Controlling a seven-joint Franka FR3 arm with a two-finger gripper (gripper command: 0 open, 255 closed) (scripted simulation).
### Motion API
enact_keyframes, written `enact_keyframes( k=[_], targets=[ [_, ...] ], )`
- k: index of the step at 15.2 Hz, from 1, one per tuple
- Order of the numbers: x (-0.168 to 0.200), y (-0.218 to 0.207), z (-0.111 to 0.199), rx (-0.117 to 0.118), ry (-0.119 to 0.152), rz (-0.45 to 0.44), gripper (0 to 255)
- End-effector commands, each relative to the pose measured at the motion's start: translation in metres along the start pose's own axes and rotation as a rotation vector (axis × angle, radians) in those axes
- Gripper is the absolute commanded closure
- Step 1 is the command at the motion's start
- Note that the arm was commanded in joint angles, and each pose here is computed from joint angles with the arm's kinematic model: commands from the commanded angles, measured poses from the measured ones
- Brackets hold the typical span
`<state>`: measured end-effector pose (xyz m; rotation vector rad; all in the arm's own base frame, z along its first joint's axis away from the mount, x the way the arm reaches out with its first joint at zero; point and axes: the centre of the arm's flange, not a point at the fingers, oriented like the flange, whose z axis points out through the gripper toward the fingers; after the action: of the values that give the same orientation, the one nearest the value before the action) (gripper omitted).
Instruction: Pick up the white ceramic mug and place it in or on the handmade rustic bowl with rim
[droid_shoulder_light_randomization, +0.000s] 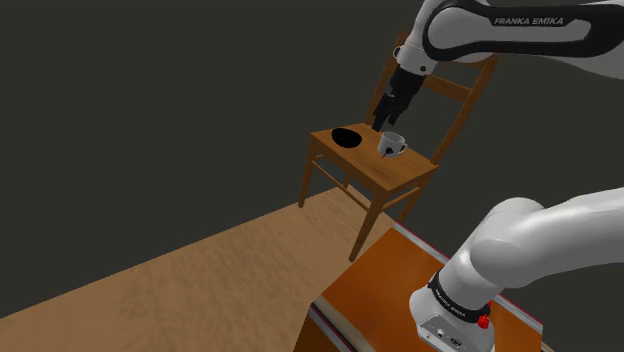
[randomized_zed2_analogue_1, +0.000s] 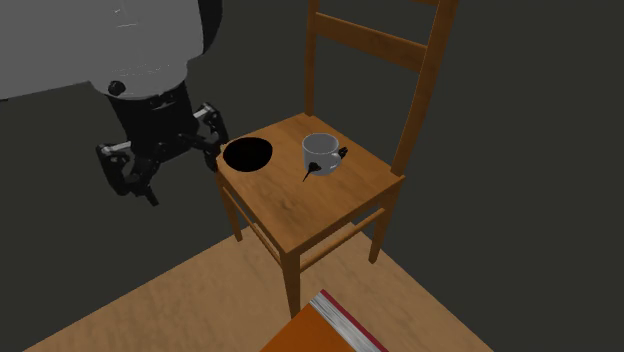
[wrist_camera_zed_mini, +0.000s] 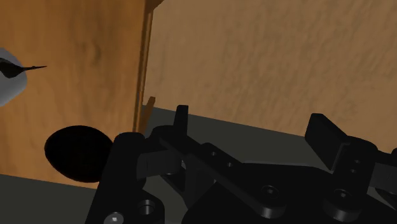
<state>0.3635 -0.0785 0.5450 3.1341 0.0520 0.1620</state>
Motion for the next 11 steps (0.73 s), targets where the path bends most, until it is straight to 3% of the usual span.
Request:
enact_keyframes(
  k=[1,11],
  targets=[
    [0.007,0.021,0.012,-0.004,-0.001,-0.001,0],
    [0.031,0.133,0.074,-0.02,-0.011,-0.001,0]
  ],
)
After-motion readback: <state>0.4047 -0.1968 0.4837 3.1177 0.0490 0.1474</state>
